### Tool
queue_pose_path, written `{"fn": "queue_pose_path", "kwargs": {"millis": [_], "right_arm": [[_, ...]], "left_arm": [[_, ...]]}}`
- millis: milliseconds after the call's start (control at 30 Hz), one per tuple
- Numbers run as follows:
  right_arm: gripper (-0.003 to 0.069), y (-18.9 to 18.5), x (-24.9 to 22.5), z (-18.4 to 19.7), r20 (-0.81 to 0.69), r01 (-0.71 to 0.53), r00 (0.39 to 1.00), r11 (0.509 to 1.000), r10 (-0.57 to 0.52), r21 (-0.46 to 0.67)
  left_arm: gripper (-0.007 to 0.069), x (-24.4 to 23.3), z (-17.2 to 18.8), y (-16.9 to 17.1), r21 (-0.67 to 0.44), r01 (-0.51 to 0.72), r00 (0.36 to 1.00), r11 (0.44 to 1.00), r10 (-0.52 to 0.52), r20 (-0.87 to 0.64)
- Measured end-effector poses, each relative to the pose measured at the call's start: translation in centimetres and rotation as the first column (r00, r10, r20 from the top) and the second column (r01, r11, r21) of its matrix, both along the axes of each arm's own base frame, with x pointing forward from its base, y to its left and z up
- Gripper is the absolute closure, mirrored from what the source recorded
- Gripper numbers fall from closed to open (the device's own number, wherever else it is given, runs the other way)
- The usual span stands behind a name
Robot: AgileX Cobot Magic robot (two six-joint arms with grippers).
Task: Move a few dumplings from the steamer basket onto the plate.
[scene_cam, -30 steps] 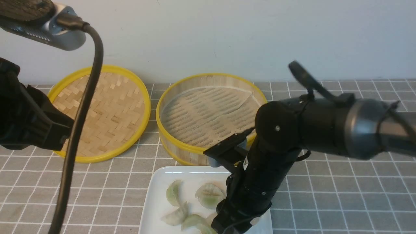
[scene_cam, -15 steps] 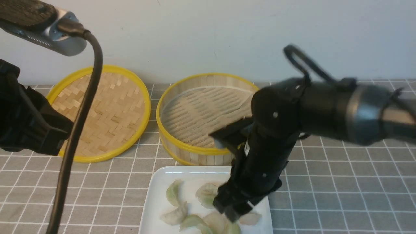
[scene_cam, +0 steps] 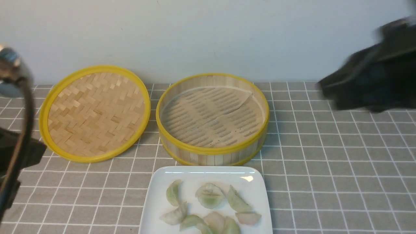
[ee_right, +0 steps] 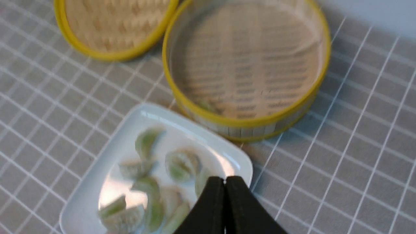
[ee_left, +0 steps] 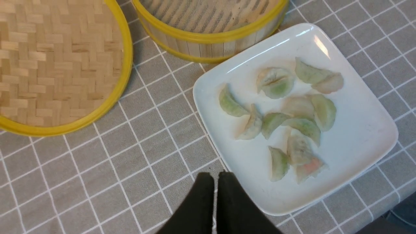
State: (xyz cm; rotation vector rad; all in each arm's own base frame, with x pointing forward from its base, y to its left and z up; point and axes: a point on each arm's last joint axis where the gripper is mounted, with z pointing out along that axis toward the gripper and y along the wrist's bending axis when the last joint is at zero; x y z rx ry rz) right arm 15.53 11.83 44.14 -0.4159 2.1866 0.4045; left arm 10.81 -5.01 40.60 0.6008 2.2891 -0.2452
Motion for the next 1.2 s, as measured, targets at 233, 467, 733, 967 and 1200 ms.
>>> {"fn": "queue_pose_path", "kwargs": {"millis": [233,467,733,967,1200], "right_arm": [[0.0672,-7.1,-7.4,0.0,0.347,-0.018,0.937,0.986,-0.042,0.167],[0.0672,-11.3,-12.8,-5.1,0.621,-0.134,0.777,0.935,-0.106,0.328],[0.0673,-13.0,-15.0,-9.3,0.721,-0.209,0.671,0.889,-0.172,0.407],[0.0673,-12.7,-14.7,-9.8,0.706,-0.211,0.687,0.882,-0.173,0.421],[0.0673,-12.7,-14.8,-9.8,0.707,-0.212,0.685,0.882,-0.173,0.421]], "left_arm": [[0.0630,-2.8,-1.0,1.1,-0.100,-0.049,0.993,0.994,0.059,0.098],[0.0630,-4.1,-2.7,1.6,-0.179,-0.081,0.981,0.980,0.110,0.157],[0.0630,-4.3,-3.9,1.7,-0.203,-0.103,0.981,0.974,0.134,0.142],[0.0630,-6.9,-2.9,2.6,-0.276,-0.074,0.948,0.958,0.153,0.278],[0.0630,-10.3,-2.2,3.9,-0.348,-0.026,0.889,0.937,0.181,0.422]]}}
